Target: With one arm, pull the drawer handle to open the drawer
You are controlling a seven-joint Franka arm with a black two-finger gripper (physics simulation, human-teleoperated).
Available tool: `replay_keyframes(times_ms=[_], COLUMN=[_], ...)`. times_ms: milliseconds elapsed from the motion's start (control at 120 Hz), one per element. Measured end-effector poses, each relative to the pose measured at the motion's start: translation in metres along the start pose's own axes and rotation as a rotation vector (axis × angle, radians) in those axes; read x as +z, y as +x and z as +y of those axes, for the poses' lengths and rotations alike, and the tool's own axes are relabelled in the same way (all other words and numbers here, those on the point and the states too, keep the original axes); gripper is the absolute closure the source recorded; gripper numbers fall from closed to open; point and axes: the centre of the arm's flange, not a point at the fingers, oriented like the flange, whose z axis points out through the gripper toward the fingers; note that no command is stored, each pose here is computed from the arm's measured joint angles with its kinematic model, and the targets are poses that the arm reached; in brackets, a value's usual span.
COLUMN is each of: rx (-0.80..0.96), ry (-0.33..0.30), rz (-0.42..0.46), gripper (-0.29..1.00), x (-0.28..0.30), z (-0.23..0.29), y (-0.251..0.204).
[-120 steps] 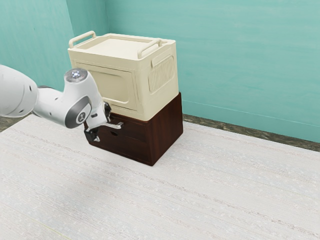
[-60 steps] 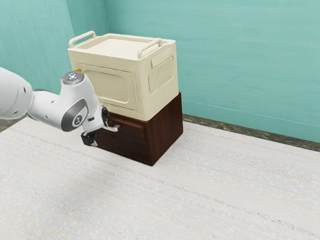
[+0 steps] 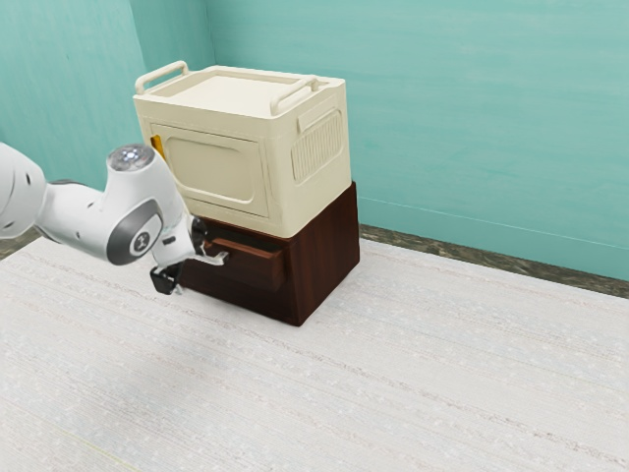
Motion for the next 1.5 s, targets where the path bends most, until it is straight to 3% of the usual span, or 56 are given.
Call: replay_keyframes(times_ms=[992, 1300, 1500], rx=[-0.029, -0.079, -0.068], ry=[-0.002, -0.011, -0.01], rz=[0.056, 0.056, 0.088], gripper=[0.03, 0.01, 0.01], x=[-0.03, -0.03, -0.038], z=[0.055, 0.067, 0.081], y=[-0.014, -0.037, -0.026])
